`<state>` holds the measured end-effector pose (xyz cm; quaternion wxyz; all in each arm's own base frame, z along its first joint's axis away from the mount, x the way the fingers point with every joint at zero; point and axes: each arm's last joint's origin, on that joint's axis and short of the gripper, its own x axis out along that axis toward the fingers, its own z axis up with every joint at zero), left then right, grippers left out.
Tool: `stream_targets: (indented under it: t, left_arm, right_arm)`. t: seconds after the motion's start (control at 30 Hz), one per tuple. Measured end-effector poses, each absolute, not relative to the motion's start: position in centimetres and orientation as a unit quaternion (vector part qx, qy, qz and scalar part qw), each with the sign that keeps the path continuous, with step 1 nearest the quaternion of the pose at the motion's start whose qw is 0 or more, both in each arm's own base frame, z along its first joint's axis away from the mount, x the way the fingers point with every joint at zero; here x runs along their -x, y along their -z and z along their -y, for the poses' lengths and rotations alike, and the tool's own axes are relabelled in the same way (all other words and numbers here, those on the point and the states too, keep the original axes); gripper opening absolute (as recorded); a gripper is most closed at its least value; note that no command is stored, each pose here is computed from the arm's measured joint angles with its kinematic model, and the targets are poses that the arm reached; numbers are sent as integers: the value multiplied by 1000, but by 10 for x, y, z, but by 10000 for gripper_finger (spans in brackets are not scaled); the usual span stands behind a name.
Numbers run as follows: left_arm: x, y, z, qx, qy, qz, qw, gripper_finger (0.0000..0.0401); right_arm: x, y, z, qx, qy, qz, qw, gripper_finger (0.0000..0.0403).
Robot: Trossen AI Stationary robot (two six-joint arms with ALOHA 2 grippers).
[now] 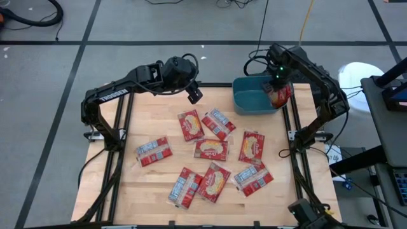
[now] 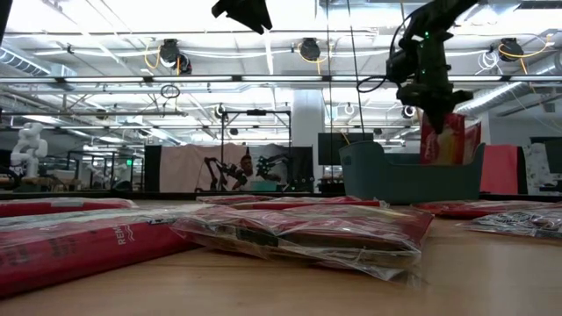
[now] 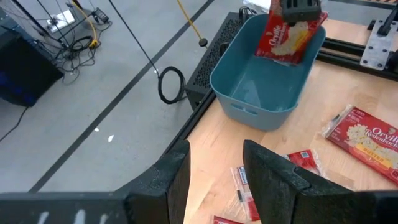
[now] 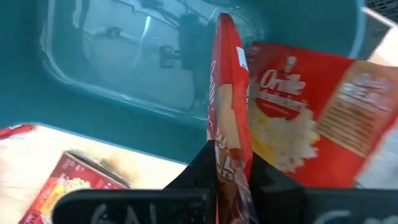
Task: Sort popcorn bags into baskets
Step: Adjust the popcorn bag into the blue bin
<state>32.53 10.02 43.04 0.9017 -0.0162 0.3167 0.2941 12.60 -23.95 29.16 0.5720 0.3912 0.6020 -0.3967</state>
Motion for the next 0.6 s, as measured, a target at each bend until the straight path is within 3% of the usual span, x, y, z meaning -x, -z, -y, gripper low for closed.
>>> stream_targets:
  t: [0.6]
  left_arm:
    - [-325, -430, -100, 5, -290, -321, 902, 152]
  right_arm:
    - [-126, -287, 243, -395, 423, -587, 566, 48]
